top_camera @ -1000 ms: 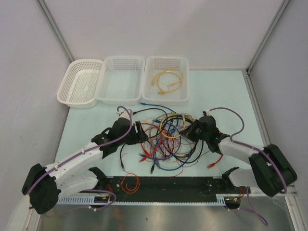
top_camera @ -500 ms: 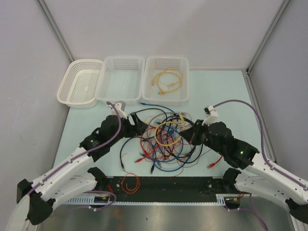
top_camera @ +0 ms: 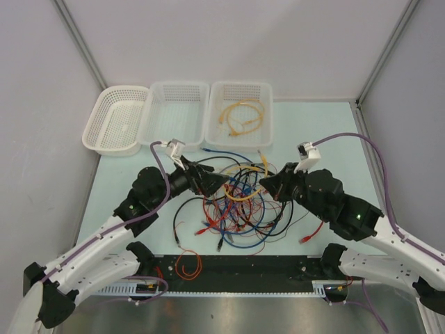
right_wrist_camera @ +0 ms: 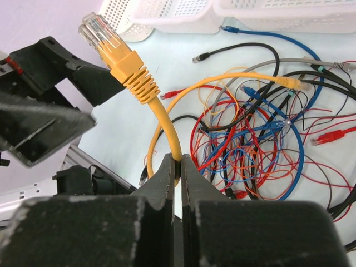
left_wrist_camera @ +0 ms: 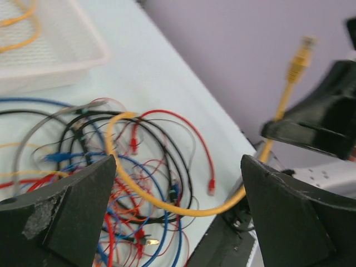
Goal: Untangle the cables
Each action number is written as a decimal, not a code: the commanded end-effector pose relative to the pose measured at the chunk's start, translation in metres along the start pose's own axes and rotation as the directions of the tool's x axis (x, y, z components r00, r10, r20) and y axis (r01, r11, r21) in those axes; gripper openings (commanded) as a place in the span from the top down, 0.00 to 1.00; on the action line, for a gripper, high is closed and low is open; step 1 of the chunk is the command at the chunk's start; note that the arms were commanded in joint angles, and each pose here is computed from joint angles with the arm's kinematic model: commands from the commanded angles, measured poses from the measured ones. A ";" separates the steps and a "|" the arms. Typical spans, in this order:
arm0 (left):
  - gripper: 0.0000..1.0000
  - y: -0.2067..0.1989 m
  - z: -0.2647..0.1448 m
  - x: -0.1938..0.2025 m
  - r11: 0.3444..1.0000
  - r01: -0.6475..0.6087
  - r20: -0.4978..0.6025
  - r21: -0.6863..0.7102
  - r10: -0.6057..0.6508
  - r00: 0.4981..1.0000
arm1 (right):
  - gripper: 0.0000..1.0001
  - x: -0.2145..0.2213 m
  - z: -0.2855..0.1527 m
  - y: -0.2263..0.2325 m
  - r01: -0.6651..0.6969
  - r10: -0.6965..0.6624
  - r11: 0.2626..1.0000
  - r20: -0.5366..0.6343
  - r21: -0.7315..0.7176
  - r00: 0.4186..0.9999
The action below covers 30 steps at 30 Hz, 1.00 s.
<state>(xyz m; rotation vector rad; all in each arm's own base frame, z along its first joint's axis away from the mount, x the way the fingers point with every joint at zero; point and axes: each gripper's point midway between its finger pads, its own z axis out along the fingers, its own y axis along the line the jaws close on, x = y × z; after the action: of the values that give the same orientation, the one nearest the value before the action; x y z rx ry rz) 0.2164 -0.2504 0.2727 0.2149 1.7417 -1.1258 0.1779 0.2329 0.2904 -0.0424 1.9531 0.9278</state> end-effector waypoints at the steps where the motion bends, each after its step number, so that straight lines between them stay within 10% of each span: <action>1: 0.01 -0.060 -0.006 -0.009 0.942 -0.111 0.051 0.316 0.100 0.994 | 1.00 -0.018 0.004 0.009 0.009 -0.009 1.000 0.044 0.008 0.999; 20: 0.08 -0.058 0.036 0.069 0.884 -0.355 -0.136 0.304 0.409 0.902 | 1.00 -0.026 0.011 0.036 -0.111 0.110 0.982 -0.015 -0.154 0.994; 23: 0.27 -0.047 0.044 0.063 0.898 -0.374 -0.132 0.229 0.410 0.902 | 1.00 -0.028 0.009 0.040 -0.119 0.117 0.977 -0.021 -0.177 0.993; 26: 0.85 -0.038 0.050 0.056 0.905 -0.392 -0.139 0.164 0.415 0.899 | 1.00 -0.034 0.005 0.037 -0.122 0.123 0.977 -0.001 -0.177 0.992; 28: 1.00 -0.043 0.051 0.050 0.902 -0.397 -0.141 0.168 0.420 0.896 | 0.96 -0.034 0.004 0.034 -0.115 0.117 0.979 0.002 -0.168 0.993; 30: 1.00 -0.047 0.051 0.045 0.903 -0.395 -0.138 0.171 0.419 0.897 | 0.58 -0.037 0.002 0.030 -0.113 0.117 0.981 0.016 -0.157 0.993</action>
<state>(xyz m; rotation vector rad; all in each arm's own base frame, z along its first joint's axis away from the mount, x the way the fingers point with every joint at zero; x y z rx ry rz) 0.1772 -0.3344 0.2287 0.8305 1.7016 -1.0121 0.1961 0.2489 0.3021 0.0124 1.9635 1.0822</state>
